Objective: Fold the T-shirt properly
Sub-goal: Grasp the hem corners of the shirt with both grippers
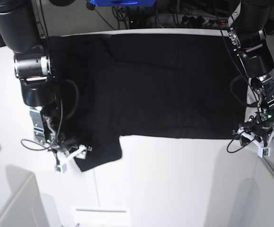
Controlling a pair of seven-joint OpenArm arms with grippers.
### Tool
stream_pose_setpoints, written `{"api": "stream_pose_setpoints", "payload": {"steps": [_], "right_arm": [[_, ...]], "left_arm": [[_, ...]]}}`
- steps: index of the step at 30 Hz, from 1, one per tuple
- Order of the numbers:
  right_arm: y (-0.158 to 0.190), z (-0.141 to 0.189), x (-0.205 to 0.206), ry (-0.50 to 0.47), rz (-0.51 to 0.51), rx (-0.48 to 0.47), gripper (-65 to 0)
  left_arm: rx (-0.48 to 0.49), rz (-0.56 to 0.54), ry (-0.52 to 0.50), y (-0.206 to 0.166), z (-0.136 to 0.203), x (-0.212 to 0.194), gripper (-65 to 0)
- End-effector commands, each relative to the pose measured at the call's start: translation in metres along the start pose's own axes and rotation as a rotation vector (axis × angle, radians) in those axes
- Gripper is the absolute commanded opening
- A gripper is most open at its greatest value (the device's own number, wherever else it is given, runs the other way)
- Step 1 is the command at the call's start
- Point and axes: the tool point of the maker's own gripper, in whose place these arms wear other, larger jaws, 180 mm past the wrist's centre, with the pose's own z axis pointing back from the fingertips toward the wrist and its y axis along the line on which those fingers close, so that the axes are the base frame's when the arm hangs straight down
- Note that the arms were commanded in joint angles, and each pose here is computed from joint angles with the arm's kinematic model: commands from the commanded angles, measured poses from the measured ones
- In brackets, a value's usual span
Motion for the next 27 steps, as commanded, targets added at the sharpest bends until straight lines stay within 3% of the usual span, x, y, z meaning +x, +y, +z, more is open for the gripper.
{"api": "stream_pose_setpoints", "payload": {"steps": [1, 4, 8, 10, 19, 24, 27], "right_arm": [[0.000, 0.001, -0.005, 0.042, -0.006, 0.000, -20.6], [-0.003, 0.001, -0.005, 0.042, -0.005, -0.005, -28.4], [-0.004, 0.001, -0.005, 0.044, -0.001, -0.007, -49.1], [-0.005, 0.001, -0.006, 0.048, -0.007, -0.009, -64.1], [-0.011, 0.001, -0.006, 0.051, -0.033, -0.056, -65.0], [-0.009, 0.001, -0.006, 0.050, -0.031, -0.052, -65.0], [-0.009, 0.001, -0.005, 0.049, -0.030, -0.052, -65.0]], "left_arm": [[0.012, -0.010, -0.070, 0.008, 0.005, 0.026, -32.1], [0.012, -0.009, -0.068, 0.008, 0.005, 0.026, -32.1], [0.012, -0.009, -0.068, 0.008, 0.005, 0.026, -32.1], [0.012, -0.009, -0.068, 0.008, 0.005, 0.026, -32.1], [0.005, -0.007, -0.067, 0.005, 0.003, 0.028, -30.9], [-0.017, 0.058, -0.008, 0.003, -0.014, 0.016, -17.9], [-0.026, 0.084, 0.005, 0.002, -0.019, 0.017, -16.5]]}}
